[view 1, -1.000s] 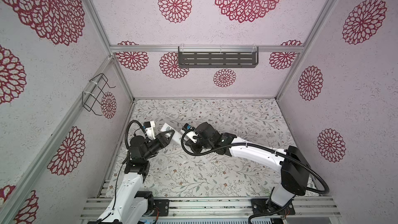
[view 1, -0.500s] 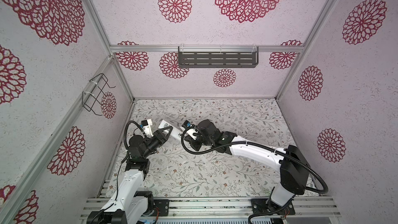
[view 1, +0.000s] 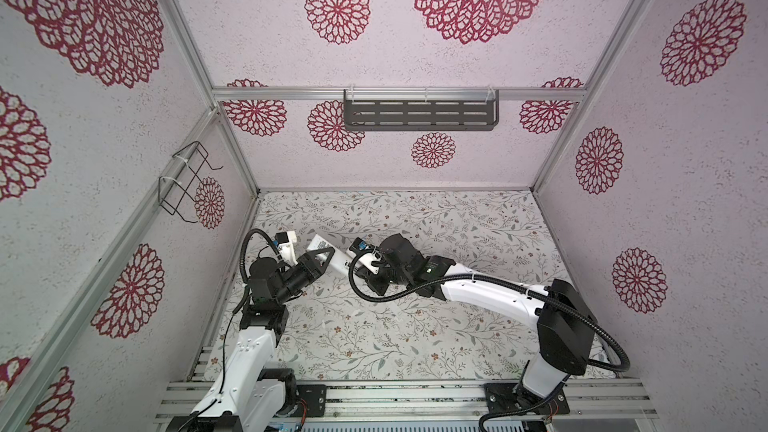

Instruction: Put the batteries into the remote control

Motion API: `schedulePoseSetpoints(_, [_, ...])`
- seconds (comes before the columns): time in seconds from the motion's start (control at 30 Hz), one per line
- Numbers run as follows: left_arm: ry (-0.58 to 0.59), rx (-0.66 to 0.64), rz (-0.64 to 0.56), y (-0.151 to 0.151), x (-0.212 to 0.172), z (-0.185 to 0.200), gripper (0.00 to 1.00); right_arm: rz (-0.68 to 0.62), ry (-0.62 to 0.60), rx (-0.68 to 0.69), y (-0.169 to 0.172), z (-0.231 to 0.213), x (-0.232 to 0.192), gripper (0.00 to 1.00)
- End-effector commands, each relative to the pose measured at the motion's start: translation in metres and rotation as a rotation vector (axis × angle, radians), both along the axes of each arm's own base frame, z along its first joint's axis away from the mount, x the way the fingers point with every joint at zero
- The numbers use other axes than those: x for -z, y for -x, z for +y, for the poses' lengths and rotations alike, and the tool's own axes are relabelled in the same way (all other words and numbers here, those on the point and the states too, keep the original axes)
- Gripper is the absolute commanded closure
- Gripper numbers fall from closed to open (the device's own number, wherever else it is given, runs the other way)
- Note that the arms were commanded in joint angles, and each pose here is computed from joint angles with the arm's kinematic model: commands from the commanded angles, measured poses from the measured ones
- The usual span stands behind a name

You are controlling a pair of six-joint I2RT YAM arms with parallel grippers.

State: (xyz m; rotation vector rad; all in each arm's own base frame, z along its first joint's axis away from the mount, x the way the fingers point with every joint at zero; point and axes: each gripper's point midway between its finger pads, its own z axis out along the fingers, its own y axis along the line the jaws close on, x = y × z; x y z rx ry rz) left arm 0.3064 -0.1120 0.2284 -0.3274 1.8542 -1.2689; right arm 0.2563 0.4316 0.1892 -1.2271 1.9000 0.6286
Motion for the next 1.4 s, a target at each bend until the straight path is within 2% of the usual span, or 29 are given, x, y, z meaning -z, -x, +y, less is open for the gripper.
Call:
schedulePoseSetpoints(0.0, [0.059,0.268,-0.128,0.039,-0.059,-0.034,1.00,0.054,0.149,0.006,0.005,-0.021,0.054,0.81])
schedulePoseSetpoints(0.43, [0.020,0.202,-0.075,0.022,-0.038,-0.025,1.00,0.076,0.111,-0.079,0.030,-0.030,0.039,0.72])
schedulePoseSetpoints(0.8, [0.025,0.201,-0.075,0.022,-0.038,-0.025,1.00,0.087,0.083,-0.108,0.034,-0.027,0.034,0.71])
schedulePoseSetpoints(1.37, [0.043,0.146,-0.051,0.015,-0.026,-0.016,1.00,0.101,0.064,-0.166,0.046,-0.028,0.025,0.58])
